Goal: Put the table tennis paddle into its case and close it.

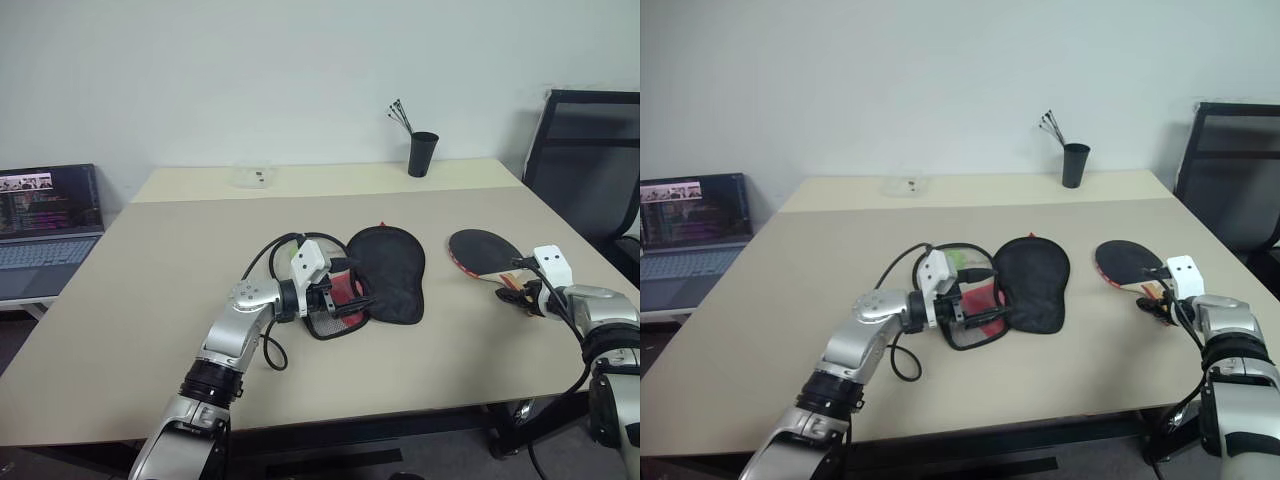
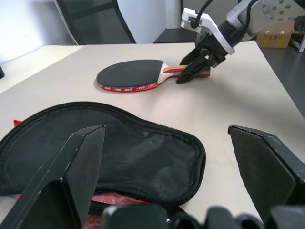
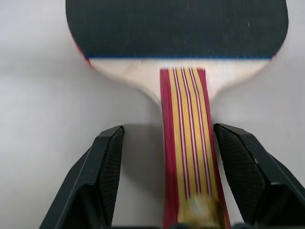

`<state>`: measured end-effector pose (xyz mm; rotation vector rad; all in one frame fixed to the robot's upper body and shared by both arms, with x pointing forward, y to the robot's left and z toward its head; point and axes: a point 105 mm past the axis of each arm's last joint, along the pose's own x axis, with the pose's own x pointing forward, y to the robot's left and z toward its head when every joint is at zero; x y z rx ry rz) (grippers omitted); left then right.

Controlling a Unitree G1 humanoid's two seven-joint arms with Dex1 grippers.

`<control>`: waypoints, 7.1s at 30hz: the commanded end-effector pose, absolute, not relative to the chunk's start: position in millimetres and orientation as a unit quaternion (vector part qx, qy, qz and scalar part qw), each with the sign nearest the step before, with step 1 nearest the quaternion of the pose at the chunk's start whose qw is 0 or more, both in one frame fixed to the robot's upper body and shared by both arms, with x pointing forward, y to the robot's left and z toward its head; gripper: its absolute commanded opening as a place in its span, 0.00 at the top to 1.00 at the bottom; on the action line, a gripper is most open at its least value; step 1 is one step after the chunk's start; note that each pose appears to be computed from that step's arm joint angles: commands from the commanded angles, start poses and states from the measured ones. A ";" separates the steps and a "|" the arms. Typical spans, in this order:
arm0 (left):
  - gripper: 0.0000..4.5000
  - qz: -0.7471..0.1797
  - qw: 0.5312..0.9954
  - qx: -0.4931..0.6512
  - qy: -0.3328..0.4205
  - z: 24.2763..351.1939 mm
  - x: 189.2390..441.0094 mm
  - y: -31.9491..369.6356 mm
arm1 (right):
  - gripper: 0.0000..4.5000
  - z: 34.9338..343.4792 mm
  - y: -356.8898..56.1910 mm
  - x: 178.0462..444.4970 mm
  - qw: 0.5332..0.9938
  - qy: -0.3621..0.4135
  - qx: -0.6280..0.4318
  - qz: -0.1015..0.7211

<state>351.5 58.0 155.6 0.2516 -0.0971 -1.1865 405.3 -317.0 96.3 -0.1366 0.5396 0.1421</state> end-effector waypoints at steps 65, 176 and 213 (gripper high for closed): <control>0.00 -0.541 0.829 0.131 -0.050 150.8 337.3 72.1 | 0.76 122.7 -103.8 392.3 0.975 0.191 0.073 0.089; 0.99 -0.448 0.883 0.122 -0.067 199.7 383.6 110.4 | 0.00 116.3 -193.3 410.3 0.961 0.190 -0.025 0.201; 1.00 -0.474 0.869 0.132 0.056 148.6 321.5 180.1 | 1.00 115.8 -73.4 393.3 0.902 0.219 0.013 0.372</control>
